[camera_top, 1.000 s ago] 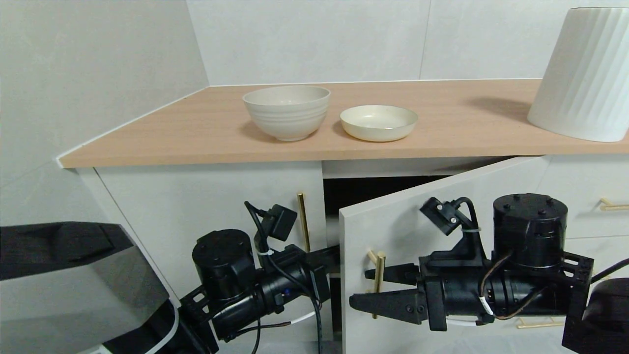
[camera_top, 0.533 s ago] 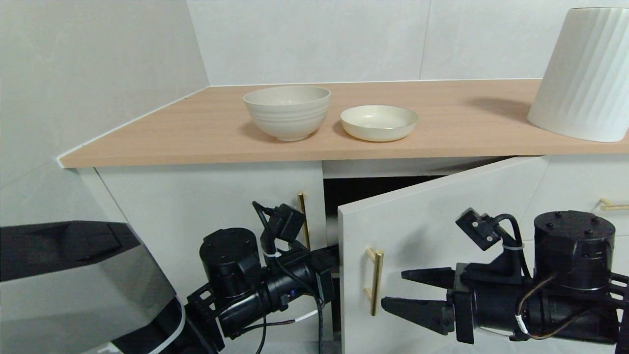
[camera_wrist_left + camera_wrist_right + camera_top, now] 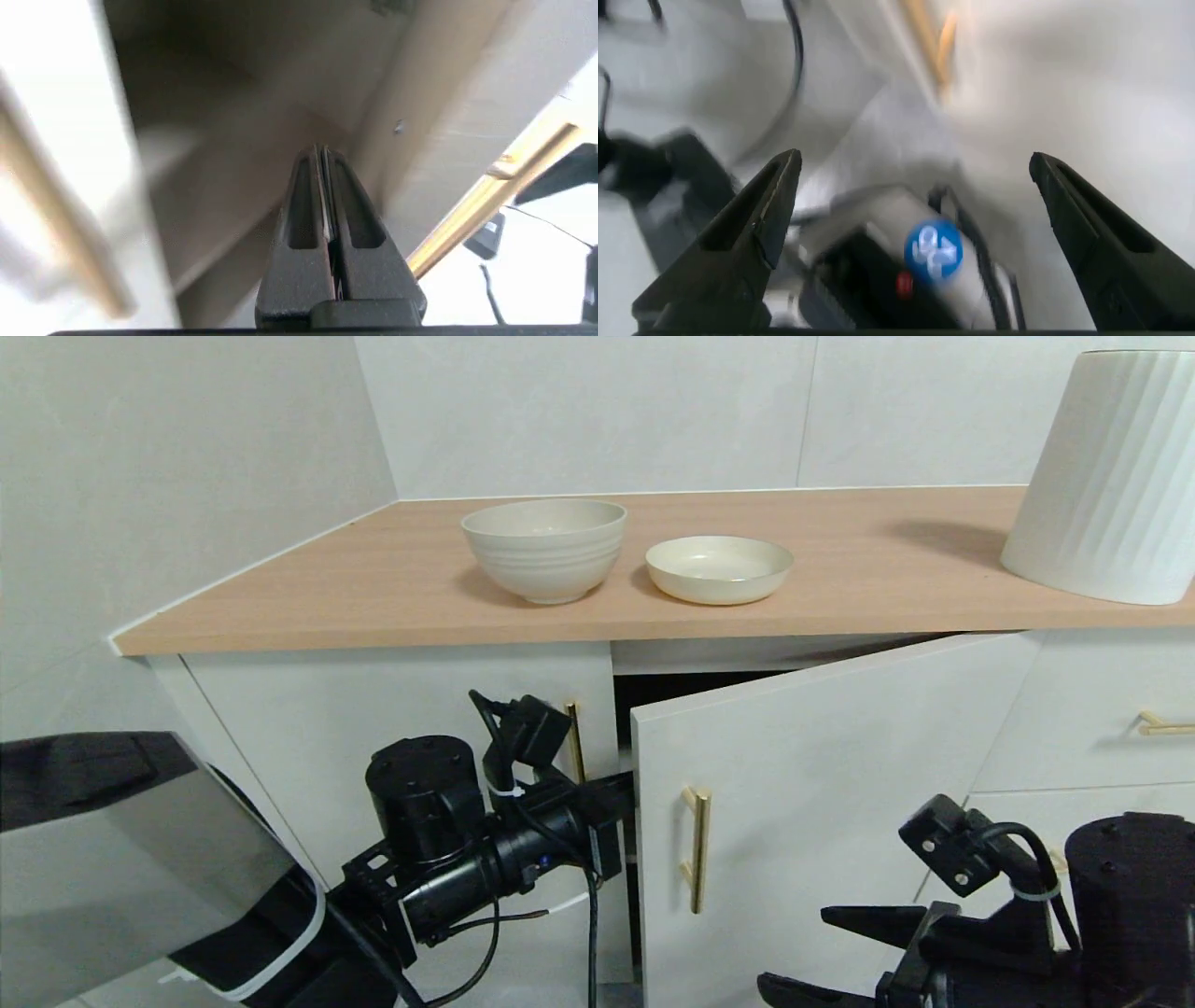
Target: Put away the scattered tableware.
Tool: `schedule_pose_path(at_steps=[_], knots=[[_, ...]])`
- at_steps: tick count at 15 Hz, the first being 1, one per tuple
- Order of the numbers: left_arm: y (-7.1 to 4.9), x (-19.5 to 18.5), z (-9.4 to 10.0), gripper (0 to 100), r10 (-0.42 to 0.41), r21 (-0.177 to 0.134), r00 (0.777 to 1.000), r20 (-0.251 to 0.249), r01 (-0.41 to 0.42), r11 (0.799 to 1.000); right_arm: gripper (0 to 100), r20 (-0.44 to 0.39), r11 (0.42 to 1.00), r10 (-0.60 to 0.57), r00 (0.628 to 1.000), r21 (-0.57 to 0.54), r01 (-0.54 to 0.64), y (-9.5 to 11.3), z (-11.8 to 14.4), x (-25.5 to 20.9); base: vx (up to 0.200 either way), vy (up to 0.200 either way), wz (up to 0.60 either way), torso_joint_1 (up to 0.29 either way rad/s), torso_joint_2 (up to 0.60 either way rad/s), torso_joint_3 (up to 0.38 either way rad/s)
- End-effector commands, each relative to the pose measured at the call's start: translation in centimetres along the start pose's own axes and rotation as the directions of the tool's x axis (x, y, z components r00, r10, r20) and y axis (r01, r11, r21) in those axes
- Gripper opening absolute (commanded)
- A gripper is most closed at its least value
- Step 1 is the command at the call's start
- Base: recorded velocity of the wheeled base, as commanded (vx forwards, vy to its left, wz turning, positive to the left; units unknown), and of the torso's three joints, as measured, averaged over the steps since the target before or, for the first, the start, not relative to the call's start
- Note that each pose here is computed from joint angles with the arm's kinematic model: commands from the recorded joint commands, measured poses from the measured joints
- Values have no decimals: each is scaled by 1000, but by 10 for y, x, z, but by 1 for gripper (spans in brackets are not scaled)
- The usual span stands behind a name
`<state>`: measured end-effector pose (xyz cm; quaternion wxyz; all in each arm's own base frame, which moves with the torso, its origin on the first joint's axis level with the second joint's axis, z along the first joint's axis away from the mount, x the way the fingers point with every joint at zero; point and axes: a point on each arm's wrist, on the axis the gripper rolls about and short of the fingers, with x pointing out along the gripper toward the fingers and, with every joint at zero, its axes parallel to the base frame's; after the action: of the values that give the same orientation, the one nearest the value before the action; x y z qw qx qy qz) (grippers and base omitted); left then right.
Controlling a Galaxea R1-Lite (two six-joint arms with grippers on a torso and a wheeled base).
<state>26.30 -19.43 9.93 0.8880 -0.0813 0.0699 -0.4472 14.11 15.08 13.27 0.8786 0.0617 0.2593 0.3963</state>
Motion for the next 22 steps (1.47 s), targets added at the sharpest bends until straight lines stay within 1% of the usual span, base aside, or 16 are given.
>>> schedule_pose_path(at_steps=[1, 2, 3, 4, 5, 6, 8, 11, 12, 14, 16, 18, 22], knots=[[1, 1, 17, 0, 2, 27, 999, 34, -3, 1000, 100, 42, 1000, 16, 999, -6, -16, 5, 9, -14, 0, 0, 0, 0, 0, 0], [0, 3, 15, 0, 3, 18, 1000, 7, -3, 1000, 100, 45, 1000, 19, 999, -7, -18, 6, 10, -15, 0, 0, 0, 0, 0, 0], [-1, 6, 10, 0, -4, 15, 1000, -6, 4, 1000, 100, 45, 1000, 19, 999, -7, -18, 6, 10, -15, 0, 0, 0, 0, 0, 0], [1, 9, 6, 0, -4, 13, 1000, -17, 4, 1000, 100, 42, 1000, 18, 999, -7, -17, 5, 9, -15, 0, 0, 0, 0, 0, 0], [0, 11, 2, 0, -10, 11, 1000, -25, 10, 1000, 100, 38, 1000, 18, 999, -7, -18, 6, 9, -15, 0, 0, 0, 0, 0, 0], [-5, 13, -1, 0, -24, 9, 999, -36, 24, 1000, 100, 36, 1000, 20, 999, -8, -20, 6, 8, -14, 0, 0, 0, 0, 0, 0], [-8, 14, -2, 0, -34, 10, 999, -36, 35, 999, 100, 16, 1000, 29, 999, -12, -29, 8, 6, -14, 0, 0, 0, 0, 0, 0], [-9, 14, 0, 0, -37, 12, 999, -31, 37, 999, 100, -6, 999, 32, 999, -16, -32, 10, 3, -15, 0, 0, 0, 0, 0, 0], [-9, 15, 1, 0, -37, 13, 999, -28, 38, 999, 100, -7, 999, 31, 999, -16, -32, 10, 3, -14, -200, 0, 0, -2, 2, -2], [-8, 17, -3, 0, -36, 10, 999, -37, 36, 999, 100, -12, 999, 30, 999, -15, -30, 10, 3, -14, -200, 0, 0, 5, 5, 2], [-7, 20, -2, 0, -34, 11, 999, -29, 34, 999, 100, -12, 999, 30, 999, -15, -30, 10, 3, -14, -200, 0, 0, 5, 5, 2], [-6, 24, -6, 0, -39, 8, 999, -39, 39, 999, 100, -13, 999, 30, 999, -15, -30, 9, 2, -14, -200, 0, 0, -2, 5, 2], [1, 36, -19, 0, -28, -2, 998, -56, 28, 1000, 100, -15, 999, 29, 999, -15, -29, 9, 2, -13, 0, 0, 0, 0, 0, 0]])
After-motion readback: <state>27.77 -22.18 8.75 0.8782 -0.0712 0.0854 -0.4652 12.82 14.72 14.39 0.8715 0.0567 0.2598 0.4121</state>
